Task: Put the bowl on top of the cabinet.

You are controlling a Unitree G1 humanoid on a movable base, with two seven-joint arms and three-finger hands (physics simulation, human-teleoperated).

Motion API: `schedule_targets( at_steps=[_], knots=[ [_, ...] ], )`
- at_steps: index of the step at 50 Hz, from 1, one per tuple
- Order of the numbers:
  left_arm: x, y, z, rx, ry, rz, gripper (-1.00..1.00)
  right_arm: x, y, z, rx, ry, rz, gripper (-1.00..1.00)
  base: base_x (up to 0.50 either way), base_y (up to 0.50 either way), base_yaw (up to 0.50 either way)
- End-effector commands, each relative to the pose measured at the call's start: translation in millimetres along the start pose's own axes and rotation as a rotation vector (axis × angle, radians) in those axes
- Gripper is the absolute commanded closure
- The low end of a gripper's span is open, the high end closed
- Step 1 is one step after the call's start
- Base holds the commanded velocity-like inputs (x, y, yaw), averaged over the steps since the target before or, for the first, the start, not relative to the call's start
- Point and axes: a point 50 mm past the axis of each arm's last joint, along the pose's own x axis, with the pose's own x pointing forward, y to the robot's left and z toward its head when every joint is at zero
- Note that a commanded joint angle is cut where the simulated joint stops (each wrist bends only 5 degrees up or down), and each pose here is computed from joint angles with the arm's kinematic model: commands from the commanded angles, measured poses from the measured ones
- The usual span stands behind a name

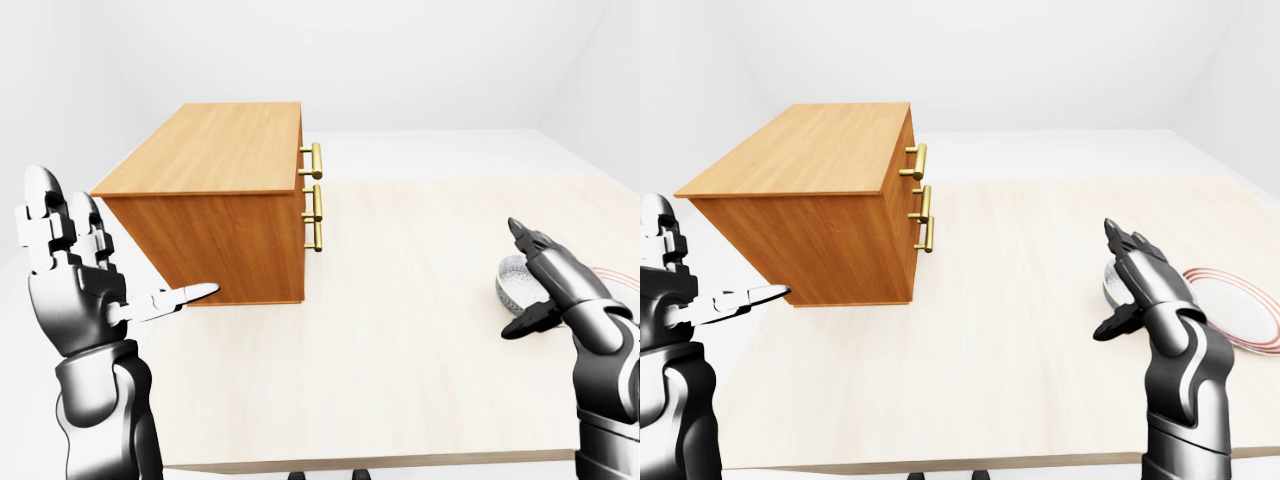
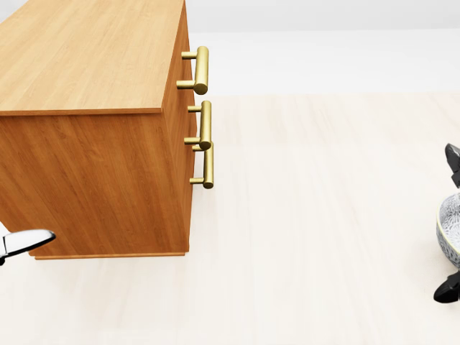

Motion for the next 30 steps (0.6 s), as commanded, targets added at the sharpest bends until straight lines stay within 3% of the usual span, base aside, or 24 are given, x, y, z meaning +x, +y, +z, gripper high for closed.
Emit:
schedule_targets(
  at_steps=[1, 21, 30],
  knots=[
    [0.5, -2.2, -3.3, -0.002, 0.012, 0.005, -1.00, -0.2, 1.4, -7.1, -0.096, 0.075, -0.001, -1.00, 0.00, 0.00, 0.00],
    [0.3, -2.7, -0.3, -0.003, 0.000, 0.005, -1.00, 5.4, 7.4, -24.5, -0.200, 0.181, 0.015, -1.00, 0.00, 0.00, 0.00],
    [0.5, -2.7, -1.7, -0.003, 0.005, 0.005, -1.00, 19.6, 16.7, -24.8, -0.210, 0.185, 0.044, -1.00, 0.00, 0.00, 0.00]
  ],
)
